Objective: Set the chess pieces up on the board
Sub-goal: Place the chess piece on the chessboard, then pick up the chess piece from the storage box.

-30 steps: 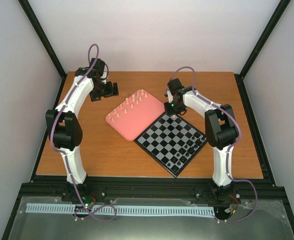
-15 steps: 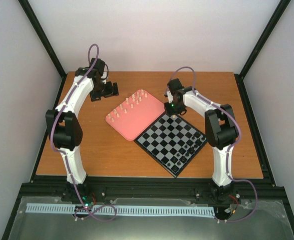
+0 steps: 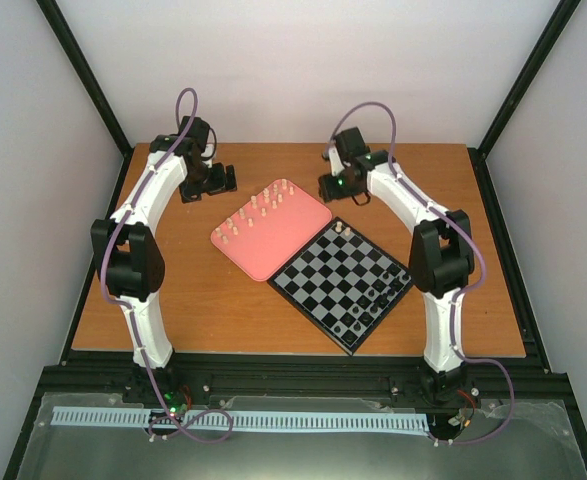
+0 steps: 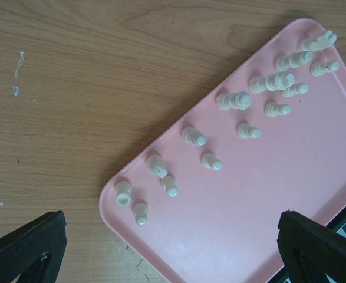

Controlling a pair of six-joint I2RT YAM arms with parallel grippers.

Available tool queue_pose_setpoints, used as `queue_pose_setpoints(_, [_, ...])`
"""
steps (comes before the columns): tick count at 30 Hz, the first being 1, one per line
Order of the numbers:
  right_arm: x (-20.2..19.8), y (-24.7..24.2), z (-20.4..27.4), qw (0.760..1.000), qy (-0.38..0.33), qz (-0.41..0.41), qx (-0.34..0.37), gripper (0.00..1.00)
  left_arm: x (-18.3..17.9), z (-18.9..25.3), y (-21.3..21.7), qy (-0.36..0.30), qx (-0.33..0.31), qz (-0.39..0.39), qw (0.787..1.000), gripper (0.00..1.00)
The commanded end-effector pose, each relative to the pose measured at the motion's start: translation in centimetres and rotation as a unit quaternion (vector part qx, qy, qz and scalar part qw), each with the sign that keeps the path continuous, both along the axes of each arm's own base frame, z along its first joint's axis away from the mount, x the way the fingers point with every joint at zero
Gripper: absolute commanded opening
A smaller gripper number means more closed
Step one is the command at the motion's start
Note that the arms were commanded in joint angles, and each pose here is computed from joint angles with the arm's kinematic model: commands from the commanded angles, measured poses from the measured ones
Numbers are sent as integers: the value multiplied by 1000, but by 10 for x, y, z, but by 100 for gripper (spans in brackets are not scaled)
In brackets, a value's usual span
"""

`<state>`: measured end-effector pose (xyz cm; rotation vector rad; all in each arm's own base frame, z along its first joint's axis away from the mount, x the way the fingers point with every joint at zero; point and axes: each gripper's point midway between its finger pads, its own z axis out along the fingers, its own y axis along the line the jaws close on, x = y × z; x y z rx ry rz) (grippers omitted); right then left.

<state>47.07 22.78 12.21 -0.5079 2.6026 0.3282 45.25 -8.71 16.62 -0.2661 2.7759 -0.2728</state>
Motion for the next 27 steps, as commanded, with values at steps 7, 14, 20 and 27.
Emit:
queue_pose_setpoints(7, [68, 70, 9, 996, -42, 35, 74, 57, 4, 19, 3, -23, -4, 7, 1000, 100])
queue_pose_setpoints(14, [79, 106, -13, 992, -53, 62, 97, 56, 3, 14, 2, -18, -5, 8, 1000, 100])
queue_pose_setpoints(20, [83, 115, -31, 991, -46, 55, 112, 54, 2, 10, 1, -14, -9, 8, 1000, 100])
queue_pose_setpoints(27, [96, 117, -44, 991, -47, 26, 119, 49, 2, 9, 0, -13, -11, 8, 1000, 100])
